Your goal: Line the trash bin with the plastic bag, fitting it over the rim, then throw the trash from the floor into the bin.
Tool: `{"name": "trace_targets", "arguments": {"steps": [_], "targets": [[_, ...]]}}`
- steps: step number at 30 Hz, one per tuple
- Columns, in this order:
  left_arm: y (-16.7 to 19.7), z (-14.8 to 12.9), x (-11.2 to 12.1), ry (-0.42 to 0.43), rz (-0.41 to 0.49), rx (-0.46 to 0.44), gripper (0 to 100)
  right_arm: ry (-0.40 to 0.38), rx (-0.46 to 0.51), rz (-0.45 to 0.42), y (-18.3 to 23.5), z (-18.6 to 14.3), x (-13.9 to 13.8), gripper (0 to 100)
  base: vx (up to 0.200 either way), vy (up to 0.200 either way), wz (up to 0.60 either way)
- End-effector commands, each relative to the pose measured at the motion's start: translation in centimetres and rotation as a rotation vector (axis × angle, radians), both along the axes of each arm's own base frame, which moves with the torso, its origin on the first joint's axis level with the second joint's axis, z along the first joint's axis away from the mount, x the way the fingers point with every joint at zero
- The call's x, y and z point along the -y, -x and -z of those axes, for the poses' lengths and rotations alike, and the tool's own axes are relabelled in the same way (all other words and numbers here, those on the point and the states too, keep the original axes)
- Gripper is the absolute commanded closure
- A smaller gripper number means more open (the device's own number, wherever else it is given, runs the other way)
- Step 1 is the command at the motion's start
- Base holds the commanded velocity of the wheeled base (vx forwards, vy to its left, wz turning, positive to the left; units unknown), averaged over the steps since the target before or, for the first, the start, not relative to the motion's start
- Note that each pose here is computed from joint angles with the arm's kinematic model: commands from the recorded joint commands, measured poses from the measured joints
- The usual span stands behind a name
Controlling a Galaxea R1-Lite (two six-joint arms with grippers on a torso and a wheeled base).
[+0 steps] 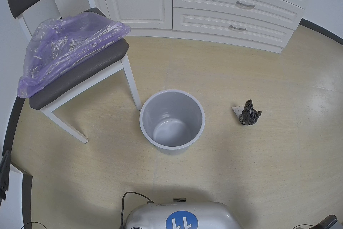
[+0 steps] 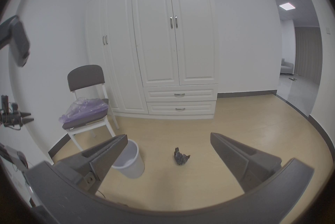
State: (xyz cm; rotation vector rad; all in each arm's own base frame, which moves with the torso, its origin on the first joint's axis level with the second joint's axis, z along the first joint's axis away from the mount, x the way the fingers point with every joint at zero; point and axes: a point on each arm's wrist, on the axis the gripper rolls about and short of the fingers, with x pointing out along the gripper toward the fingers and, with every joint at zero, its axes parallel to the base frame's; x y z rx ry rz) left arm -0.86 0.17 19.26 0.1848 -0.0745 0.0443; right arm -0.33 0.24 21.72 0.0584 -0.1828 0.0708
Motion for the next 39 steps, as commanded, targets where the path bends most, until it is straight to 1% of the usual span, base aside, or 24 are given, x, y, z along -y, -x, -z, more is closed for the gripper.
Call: {"name": "trace_targets", "arguments": {"steps": [1, 2, 4, 5, 6, 8, 9, 11, 12, 13, 14, 15, 17, 20, 21, 23, 24, 25, 27, 30, 35, 36, 39], "targets": [[-6.3, -2.5, -0.2, -0.208, -0.165, -0.229, 0, -0.038, -0.030, -0.028, -7.4, -4.9, 0.1, 0, 0.000, 0.000, 0.00], [-7.7, -3.0, -0.4, -0.244, -0.222, -0.253, 0, -0.046, -0.015, -0.014, -9.3, -5.5, 0.0, 0, 0.000, 0.000, 0.00], [-9.4, -3.6, -0.6, -0.279, -0.280, -0.280, 0, -0.066, 0.007, 0.016, -11.4, -6.1, -0.5, 0, 0.000, 0.000, 0.00], [-9.6, -3.7, -0.7, -0.280, -0.284, -0.281, 0, -0.068, 0.008, 0.019, -11.6, -6.2, -0.6, 0, 0.000, 0.000, 0.00], [-11.1, -4.2, -1.0, -0.306, -0.317, -0.296, 0, -0.116, 0.033, 0.040, -13.2, -6.6, -1.5, 0, 0.000, 0.000, 0.00], [-12.4, -4.5, -1.3, -0.324, -0.344, -0.308, 0, -0.162, 0.044, 0.044, -14.4, -6.8, -2.8, 0, 0.000, 0.000, 0.00], [-13.7, -4.9, -1.8, -0.335, -0.373, -0.324, 0, -0.183, 0.029, 0.040, -15.3, -6.3, -4.1, 0, 0.000, 0.000, 0.00], [-14.7, -5.0, -2.3, -0.339, -0.397, -0.346, 0, -0.185, -0.003, 0.032, -15.7, -5.5, -4.8, 0, 0.000, 0.000, 0.00], [-14.7, -5.0, -2.3, -0.339, -0.397, -0.346, 0, -0.185, -0.003, 0.032, -15.7, -5.5, -4.8, 0, 0.000, 0.000, 0.00], [-16.0, -5.0, -3.0, -0.339, -0.418, -0.375, 0, -0.169, -0.061, 0.016, -16.2, -3.9, -5.3, 0, 0.000, 0.000, 0.00], [-16.0, -5.0, -3.0, -0.339, -0.418, -0.375, 0, -0.169, -0.061, 0.016, -16.2, -3.9, -5.3, 0, 0.000, 0.000, 0.00], [-16.8, -4.9, -3.4, -0.332, -0.430, -0.395, 0, -0.170, -0.072, 0.010, -16.7, -3.8, -5.6, 0, 0.000, 0.000, 0.00], [-18.4, -4.4, -4.9, -0.319, -0.487, -0.446, 0, -0.172, -0.065, 0.005, -17.1, -3.9, -5.8, 0, 0.000, 0.000, 0.00], [-19.2, -3.9, -5.9, -0.307, -0.521, -0.472, 0, -0.176, -0.057, 0.005, -17.1, -4.0, -5.8, 0, 0.000, 0.000, 0.00], [-19.8, -3.7, -6.8, -0.298, -0.543, -0.482, 0, -0.179, -0.048, 0.003, -17.0, -4.2, -5.8, 0, 0.000, 0.000, 0.00], [-20.5, -3.2, -7.7, -0.285, -0.527, -0.491, 0, -0.182, -0.040, -0.004, -16.8, -4.4, -5.7, 0, 0.000, 0.000, 0.00], [-20.6, -3.2, -7.8, -0.283, -0.522, -0.490, 0, -0.182, -0.038, -0.006, -16.7, -4.4, -5.7, 0, 0.000, 0.000, 0.00], [-21.1, -3.1, -8.4, -0.273, -0.500, -0.480, 0, -0.182, -0.036, -0.015, -16.7, -4.5, -5.7, 0, 0.000, 0.000, 0.00], [-21.8, -2.9, -8.8, -0.267, -0.488, -0.485, 0, -0.183, -0.032, -0.018, -16.5, -4.5, -5.6, 0, 0.000, 0.000, 0.00], [-22.8, -2.8, -9.5, -0.263, -0.496, -0.480, 0, -0.183, -0.032, -0.018, -16.5, -4.5, -5.6, 0, 0.000, 0.000, 0.00], [-24.6, -2.9, -10.2, -0.223, -0.504, -0.439, 0, -0.184, -0.032, -0.020, -16.5, -4.5, -5.6, 0, 0.000, 0.000, 0.00], [-25.4, -2.9, -10.6, -0.212, -0.508, -0.430, 0, -0.185, -0.033, -0.022, -16.5, -4.5, -5.6, 0, 0.000, 0.000, 0.00], [-26.6, -2.6, -11.3, -0.193, -0.515, -0.432, 0, -0.185, -0.036, -0.025, -16.6, -4.5, -5.7, 0, 0.000, 0.000, 0.00]]}}
